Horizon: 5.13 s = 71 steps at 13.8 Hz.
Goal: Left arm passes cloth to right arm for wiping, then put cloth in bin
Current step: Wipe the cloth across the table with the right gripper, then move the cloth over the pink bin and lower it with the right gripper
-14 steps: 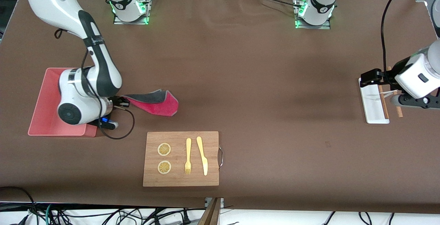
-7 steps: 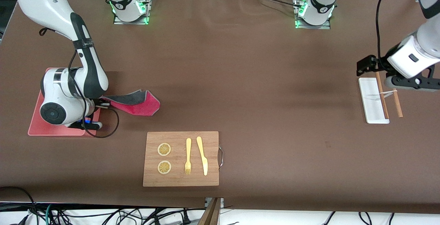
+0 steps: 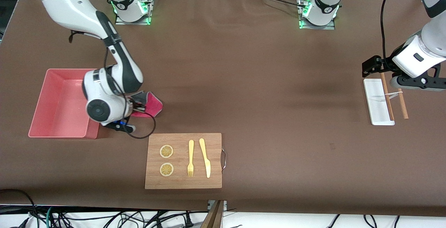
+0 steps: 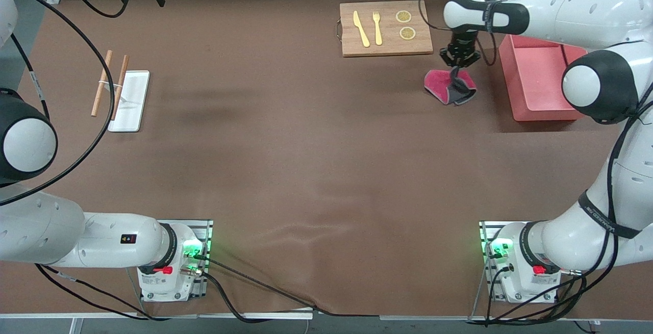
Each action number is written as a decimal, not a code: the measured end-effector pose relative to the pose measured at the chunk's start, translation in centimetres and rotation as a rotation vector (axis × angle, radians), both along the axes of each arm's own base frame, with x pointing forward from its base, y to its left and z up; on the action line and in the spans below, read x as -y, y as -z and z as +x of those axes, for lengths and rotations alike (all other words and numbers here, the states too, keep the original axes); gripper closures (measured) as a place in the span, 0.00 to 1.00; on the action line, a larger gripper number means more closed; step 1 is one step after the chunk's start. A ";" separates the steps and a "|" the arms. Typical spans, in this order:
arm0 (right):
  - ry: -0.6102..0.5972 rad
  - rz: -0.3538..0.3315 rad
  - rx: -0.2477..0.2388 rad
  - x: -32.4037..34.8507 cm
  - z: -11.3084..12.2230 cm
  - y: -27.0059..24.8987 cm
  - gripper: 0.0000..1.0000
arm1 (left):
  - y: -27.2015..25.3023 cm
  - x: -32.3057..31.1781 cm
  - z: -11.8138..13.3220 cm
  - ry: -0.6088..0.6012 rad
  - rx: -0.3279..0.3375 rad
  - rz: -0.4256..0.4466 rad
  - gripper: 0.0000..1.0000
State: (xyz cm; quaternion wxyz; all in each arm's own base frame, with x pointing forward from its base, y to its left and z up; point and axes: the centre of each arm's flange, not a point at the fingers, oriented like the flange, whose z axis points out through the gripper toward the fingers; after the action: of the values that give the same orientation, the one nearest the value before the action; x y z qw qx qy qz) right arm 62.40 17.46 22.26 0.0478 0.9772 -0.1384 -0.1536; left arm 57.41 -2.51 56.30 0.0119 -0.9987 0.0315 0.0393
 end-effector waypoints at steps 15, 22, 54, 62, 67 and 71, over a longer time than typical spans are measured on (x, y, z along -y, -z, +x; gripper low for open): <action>0.193 0.114 0.039 -16.4 -5.1 -0.8 0.98 | -0.1 0.3 0.1 -0.002 0.009 0.000 0.00; 0.001 0.066 -0.014 -1.6 -0.4 1.5 0.98 | -0.1 0.6 0.1 -0.004 0.009 0.000 0.00; -0.345 0.056 -0.205 35.0 -1.6 -22.8 0.98 | 2.3 7.6 1.7 0.111 0.066 -0.017 0.00; -0.307 0.100 -0.145 33.4 1.3 -10.6 0.98 | 2.3 7.6 1.7 0.110 0.067 -0.018 0.00; -0.317 0.083 -0.047 33.6 2.1 -2.5 0.98 | 2.3 7.6 1.7 0.110 0.068 -0.018 0.00; -0.307 0.088 -0.020 33.7 1.8 -0.2 0.98 | 2.2 7.6 1.7 0.110 0.068 -0.018 0.00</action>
State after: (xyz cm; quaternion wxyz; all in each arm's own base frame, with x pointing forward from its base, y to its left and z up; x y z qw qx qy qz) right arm 64.17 -16.19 22.42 0.0292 0.9865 0.0199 -0.1602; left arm 59.10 -10.13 54.06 0.0063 -0.9962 0.0864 0.0042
